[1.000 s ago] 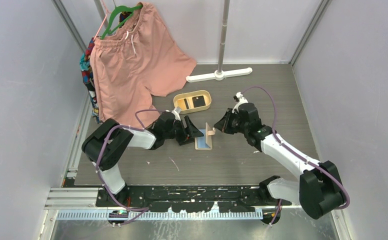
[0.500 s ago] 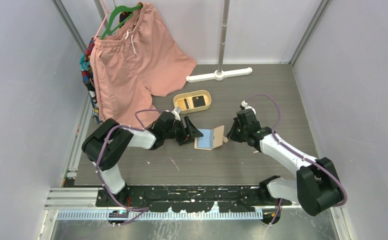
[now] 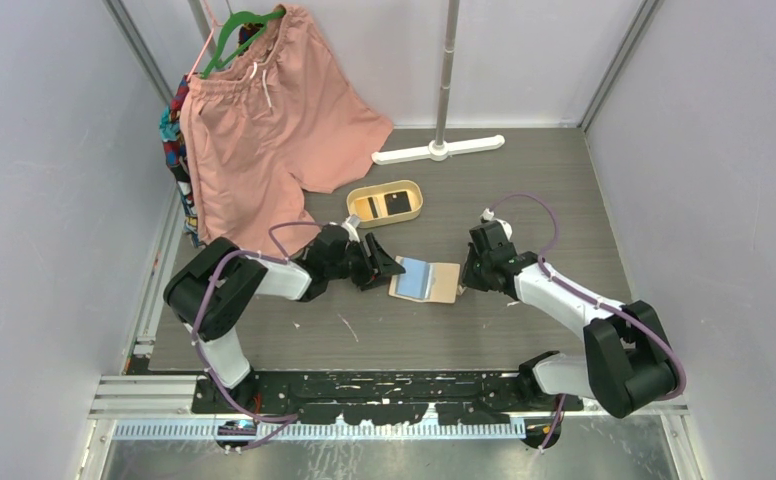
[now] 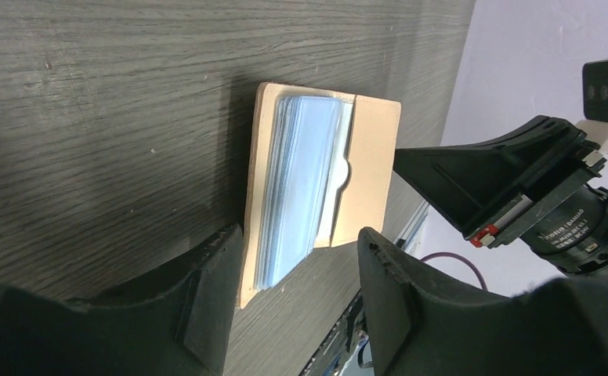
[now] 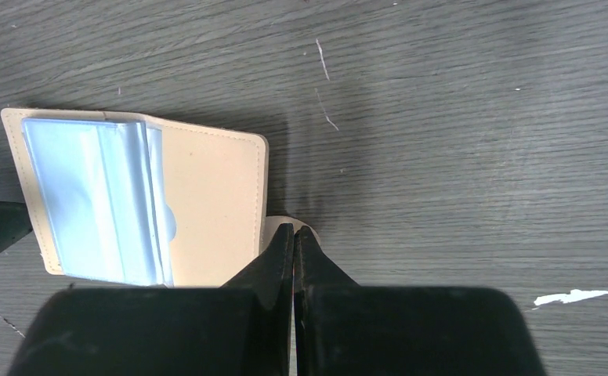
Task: Take the credit cards out of the card holder
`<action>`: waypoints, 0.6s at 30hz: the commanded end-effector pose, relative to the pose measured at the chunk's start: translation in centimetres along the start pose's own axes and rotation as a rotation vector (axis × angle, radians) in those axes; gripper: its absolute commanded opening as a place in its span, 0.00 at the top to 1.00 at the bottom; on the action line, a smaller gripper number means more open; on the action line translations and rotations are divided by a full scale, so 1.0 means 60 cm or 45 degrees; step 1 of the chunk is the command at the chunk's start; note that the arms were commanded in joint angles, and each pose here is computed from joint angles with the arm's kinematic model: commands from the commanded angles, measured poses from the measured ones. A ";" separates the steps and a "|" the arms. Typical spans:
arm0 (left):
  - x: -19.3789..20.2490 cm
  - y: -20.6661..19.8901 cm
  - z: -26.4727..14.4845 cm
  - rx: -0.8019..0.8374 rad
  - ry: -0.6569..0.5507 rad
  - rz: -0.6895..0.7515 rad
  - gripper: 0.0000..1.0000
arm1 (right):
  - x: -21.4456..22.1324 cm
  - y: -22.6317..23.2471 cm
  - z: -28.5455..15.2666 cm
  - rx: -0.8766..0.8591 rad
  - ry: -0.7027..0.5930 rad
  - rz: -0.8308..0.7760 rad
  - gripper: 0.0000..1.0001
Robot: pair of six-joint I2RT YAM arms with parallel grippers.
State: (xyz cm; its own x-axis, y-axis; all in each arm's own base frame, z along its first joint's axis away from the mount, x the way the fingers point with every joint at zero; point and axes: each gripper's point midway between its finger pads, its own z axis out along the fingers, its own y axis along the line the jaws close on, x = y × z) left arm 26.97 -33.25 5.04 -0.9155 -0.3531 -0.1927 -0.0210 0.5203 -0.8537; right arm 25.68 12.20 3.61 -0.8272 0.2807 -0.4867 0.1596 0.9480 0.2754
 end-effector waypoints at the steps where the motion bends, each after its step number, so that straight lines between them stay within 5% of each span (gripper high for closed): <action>1: -0.008 -0.030 0.001 0.114 -0.029 -0.004 0.45 | -0.034 0.013 -0.004 -0.013 -0.073 0.015 0.99; 11: -0.004 -0.037 0.006 0.179 -0.016 -0.030 0.67 | -0.030 0.014 0.001 -0.024 -0.063 0.016 0.99; 18: -0.003 -0.036 0.007 0.178 -0.008 -0.019 0.72 | -0.028 0.015 0.002 -0.032 -0.059 0.015 0.99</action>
State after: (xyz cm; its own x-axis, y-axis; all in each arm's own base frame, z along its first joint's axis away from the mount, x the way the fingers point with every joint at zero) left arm 27.16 -33.98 5.18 -0.9123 -0.3807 -0.1509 -0.0386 0.4468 -0.8938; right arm 25.70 12.15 3.34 -0.8301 0.2808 -0.4817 0.1634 0.9485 0.2715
